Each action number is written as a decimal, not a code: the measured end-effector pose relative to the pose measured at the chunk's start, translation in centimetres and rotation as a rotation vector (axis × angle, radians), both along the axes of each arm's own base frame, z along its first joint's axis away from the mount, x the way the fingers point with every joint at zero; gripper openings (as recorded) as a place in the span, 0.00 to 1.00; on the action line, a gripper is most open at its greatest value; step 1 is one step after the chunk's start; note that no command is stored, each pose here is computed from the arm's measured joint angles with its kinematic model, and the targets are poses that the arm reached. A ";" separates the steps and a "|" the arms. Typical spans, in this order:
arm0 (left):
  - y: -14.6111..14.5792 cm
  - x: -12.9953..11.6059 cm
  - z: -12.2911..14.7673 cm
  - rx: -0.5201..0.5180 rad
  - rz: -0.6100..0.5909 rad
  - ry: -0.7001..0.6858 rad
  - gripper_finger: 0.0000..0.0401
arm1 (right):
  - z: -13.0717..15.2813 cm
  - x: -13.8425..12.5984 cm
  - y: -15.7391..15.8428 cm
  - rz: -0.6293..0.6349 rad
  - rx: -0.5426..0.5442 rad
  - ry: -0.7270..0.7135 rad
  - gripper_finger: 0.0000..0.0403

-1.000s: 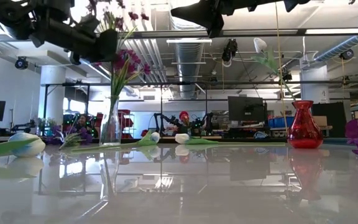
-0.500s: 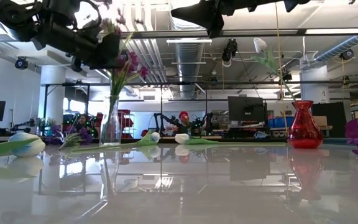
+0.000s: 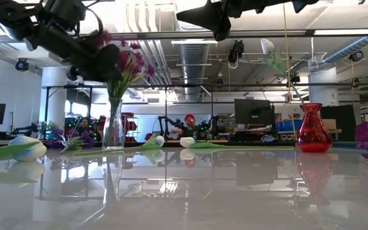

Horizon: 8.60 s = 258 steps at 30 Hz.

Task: Sort flowers into vase by color
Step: Put the left violet flower into the transparent vase, then put the middle left white tulip into the red vase

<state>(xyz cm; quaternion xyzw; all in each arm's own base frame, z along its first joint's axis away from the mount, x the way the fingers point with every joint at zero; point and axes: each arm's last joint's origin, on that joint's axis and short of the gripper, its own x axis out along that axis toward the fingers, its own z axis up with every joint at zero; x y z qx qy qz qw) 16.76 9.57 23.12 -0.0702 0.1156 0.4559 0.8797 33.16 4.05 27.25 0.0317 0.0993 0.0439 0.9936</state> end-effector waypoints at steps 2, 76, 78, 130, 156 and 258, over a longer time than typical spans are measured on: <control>-0.1 0.0 -0.2 -0.015 -0.003 0.010 0.55 | 0.0 0.0 0.0 0.000 0.000 0.000 0.65; -15.0 7.0 -6.6 -0.100 -0.066 0.383 0.60 | -3.8 -5.7 4.2 0.040 0.167 0.711 0.60; -14.5 7.2 -7.2 -0.081 -0.016 0.383 0.60 | -3.7 -5.6 4.3 0.049 0.162 0.693 0.60; -12.9 8.8 -13.4 -0.376 -0.309 0.294 0.00 | -3.4 -5.2 4.4 0.080 0.131 0.634 0.59; -16.4 8.9 -11.1 -0.459 -0.496 0.319 0.38 | -3.4 -5.2 4.4 0.092 0.112 0.634 0.59; -18.9 13.9 -1.4 0.245 -0.819 -0.517 0.05 | 0.2 -1.6 5.0 -0.176 -0.013 -0.227 0.09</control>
